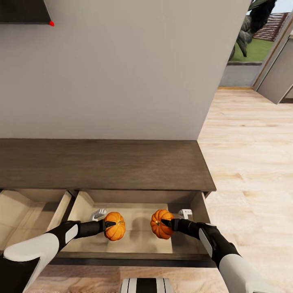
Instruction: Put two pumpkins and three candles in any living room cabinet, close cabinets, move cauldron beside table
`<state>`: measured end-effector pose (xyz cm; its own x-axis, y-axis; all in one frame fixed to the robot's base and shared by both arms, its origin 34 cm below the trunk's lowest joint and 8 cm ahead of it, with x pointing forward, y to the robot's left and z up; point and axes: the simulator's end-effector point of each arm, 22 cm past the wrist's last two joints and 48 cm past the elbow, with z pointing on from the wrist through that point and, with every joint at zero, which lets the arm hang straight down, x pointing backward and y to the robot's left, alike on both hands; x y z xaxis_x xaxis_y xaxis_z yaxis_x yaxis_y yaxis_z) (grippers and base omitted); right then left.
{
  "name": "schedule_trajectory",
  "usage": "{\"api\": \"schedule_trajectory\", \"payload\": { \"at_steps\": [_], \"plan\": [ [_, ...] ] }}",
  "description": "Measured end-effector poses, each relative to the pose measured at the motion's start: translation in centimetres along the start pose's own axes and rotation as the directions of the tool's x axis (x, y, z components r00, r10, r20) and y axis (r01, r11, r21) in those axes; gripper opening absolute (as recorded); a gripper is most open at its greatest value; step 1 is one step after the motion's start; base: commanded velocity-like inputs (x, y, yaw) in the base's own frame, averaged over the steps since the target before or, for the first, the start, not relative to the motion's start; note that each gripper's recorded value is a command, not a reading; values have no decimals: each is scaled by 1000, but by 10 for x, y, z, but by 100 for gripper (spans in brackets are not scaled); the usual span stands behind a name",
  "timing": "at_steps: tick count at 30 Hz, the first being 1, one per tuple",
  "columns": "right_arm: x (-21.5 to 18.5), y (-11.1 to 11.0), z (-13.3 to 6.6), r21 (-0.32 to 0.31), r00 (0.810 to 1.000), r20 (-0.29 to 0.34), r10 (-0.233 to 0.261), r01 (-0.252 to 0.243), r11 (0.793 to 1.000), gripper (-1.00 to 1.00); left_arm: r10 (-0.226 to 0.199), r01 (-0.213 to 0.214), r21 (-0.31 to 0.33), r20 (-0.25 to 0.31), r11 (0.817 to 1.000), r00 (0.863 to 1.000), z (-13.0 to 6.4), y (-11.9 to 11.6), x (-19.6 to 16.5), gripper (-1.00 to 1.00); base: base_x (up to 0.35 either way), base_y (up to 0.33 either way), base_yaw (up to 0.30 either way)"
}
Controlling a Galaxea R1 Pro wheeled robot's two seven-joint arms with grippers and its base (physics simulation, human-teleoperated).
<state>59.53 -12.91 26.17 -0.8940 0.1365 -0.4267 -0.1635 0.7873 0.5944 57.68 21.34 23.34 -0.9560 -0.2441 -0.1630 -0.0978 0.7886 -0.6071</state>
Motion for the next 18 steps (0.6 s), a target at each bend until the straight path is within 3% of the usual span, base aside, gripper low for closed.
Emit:
{"api": "schedule_trajectory", "payload": {
  "at_steps": [18],
  "plan": [
    [14,-8,6,5,1000,-23,18,-18,1000,-100,-15,15,-4,-25,1000,1000,9,7,12,-100,0,0,0]
  ]
}}
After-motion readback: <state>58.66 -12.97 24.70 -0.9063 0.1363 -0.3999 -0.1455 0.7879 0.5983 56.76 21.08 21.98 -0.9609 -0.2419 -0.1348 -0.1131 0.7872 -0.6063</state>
